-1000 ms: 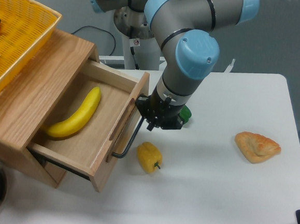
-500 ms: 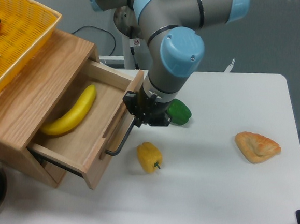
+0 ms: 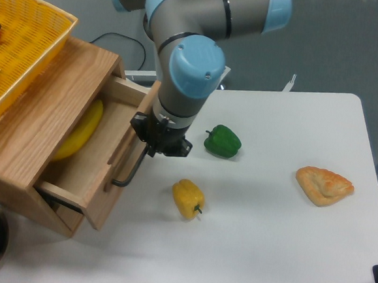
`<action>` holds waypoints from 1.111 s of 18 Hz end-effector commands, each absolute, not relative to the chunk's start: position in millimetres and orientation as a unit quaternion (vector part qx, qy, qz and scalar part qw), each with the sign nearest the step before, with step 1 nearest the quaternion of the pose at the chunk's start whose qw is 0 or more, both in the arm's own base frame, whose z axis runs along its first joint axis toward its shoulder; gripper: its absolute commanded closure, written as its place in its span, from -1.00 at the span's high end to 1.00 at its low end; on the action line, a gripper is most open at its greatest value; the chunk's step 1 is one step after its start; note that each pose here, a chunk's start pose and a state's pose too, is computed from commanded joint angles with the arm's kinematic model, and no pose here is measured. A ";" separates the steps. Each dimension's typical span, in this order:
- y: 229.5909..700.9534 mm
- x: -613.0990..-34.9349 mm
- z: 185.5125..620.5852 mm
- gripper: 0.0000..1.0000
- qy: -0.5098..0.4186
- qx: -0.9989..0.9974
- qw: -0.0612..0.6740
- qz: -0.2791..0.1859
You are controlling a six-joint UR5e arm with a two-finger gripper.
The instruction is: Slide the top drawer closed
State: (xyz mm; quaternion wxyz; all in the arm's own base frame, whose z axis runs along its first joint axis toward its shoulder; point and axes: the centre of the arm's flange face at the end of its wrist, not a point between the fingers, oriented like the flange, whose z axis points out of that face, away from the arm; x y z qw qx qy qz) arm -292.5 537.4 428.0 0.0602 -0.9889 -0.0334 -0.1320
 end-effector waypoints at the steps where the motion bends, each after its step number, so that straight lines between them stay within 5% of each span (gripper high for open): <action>1: 537.7 -290.1 428.7 -1.00 -0.041 -0.988 0.063 -0.136; 20: 566.2 -230.4 432.7 -1.00 -0.036 -0.983 0.072 -0.164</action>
